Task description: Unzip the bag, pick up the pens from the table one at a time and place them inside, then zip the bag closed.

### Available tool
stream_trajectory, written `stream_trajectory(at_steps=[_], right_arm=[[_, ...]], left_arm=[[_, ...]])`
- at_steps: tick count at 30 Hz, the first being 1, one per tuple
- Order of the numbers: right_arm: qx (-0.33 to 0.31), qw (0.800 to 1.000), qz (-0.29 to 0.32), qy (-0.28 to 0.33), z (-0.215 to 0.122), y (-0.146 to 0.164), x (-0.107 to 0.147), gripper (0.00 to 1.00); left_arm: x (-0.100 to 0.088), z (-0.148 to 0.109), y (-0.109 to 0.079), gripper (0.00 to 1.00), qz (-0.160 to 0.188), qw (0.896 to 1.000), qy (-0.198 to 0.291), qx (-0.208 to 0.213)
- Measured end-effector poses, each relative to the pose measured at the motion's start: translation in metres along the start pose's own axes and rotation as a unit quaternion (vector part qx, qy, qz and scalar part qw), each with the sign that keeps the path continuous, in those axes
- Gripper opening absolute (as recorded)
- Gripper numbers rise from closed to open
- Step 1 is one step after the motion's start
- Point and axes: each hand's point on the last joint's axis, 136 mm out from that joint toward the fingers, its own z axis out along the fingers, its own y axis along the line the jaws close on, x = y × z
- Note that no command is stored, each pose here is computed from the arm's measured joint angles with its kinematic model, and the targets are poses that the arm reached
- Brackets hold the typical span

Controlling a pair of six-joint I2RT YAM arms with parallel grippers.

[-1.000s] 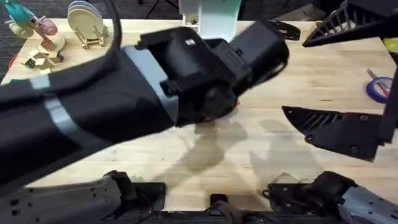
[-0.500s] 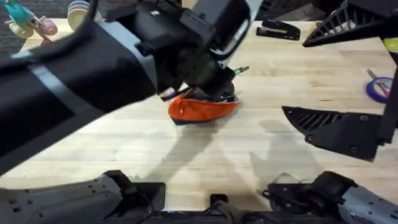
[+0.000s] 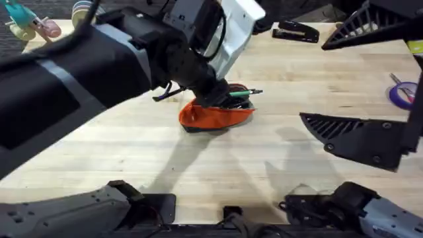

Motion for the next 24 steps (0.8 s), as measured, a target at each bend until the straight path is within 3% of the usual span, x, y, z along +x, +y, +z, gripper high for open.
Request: stream_trajectory(at_steps=[4, 11, 17, 18, 23, 24], right_arm=[[0.000, 1.000, 0.000, 0.000, 0.000, 0.000, 0.000, 0.996], [0.001, 1.000, -0.001, -0.001, 0.000, 0.000, -0.001, 0.996], [0.004, 1.000, -0.004, -0.004, 0.000, -0.002, -0.002, 0.996], [0.004, 1.000, -0.005, -0.005, 0.000, -0.002, -0.002, 0.996], [0.005, 1.000, -0.005, -0.006, 0.000, -0.003, -0.003, 0.996], [0.006, 1.000, -0.006, -0.006, 0.000, -0.003, -0.003, 0.996]], left_arm=[[0.012, 0.010, -0.002, 0.042, 0.001, 1.000, 0.008, 0.005], [0.055, 0.032, -0.011, 0.042, -0.006, 0.998, 0.056, 0.013], [0.061, 0.033, -0.010, 0.043, -0.011, 0.998, 0.067, 0.006], [0.062, 0.033, -0.010, 0.113, -0.009, 0.998, 0.067, 0.005], [0.064, 0.033, -0.006, 0.903, -0.008, 0.997, 0.074, -0.007], [0.065, 0.033, -0.006, 0.967, -0.010, 0.997, 0.075, -0.007]])
